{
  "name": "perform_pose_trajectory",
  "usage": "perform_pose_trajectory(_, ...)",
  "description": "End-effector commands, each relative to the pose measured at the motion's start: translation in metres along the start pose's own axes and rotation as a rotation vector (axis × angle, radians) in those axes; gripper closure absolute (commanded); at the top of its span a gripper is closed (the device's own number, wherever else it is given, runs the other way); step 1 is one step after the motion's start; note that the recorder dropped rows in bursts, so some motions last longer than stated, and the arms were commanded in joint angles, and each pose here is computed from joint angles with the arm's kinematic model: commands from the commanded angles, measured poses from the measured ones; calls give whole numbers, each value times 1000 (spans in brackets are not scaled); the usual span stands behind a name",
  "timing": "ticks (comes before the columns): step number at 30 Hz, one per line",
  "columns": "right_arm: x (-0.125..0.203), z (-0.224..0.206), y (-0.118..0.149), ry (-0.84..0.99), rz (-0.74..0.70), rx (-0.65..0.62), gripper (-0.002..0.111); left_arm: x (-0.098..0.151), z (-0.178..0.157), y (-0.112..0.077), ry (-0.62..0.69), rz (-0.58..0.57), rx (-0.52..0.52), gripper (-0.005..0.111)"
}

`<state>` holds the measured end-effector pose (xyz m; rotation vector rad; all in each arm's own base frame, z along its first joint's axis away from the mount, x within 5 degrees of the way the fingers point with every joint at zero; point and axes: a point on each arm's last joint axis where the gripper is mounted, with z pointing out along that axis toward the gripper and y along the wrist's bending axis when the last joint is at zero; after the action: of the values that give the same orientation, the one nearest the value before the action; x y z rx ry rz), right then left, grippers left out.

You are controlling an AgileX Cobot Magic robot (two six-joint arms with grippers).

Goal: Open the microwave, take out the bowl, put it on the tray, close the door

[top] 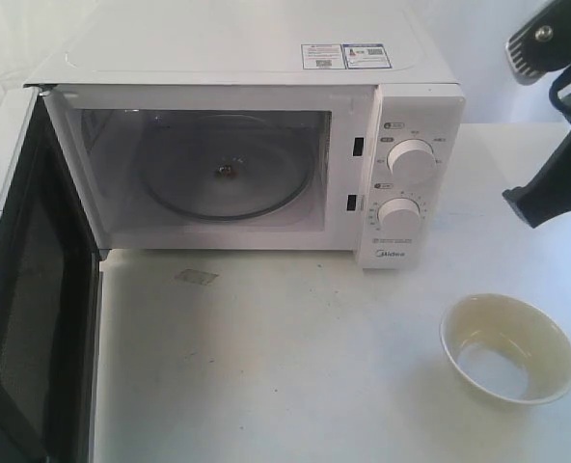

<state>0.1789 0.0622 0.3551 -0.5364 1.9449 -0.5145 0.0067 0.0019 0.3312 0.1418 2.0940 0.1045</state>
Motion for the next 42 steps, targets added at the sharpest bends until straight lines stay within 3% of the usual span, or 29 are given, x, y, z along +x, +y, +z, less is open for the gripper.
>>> perform_pose_trajectory(1, 7, 0, -2, 87, 34, 5, 108, -1, -2, -2, -3, -6, 23, 107)
perform_pose_trajectory(20, 11, -11, -8, 72, 95, -16, 108, 0, -2, -2, 1, -5, 23, 107)
perform_pose_trajectory(42, 15, -12, -6, 123, 120, -26, 108, 14, -3, -1, 156, 5, 14, 107)
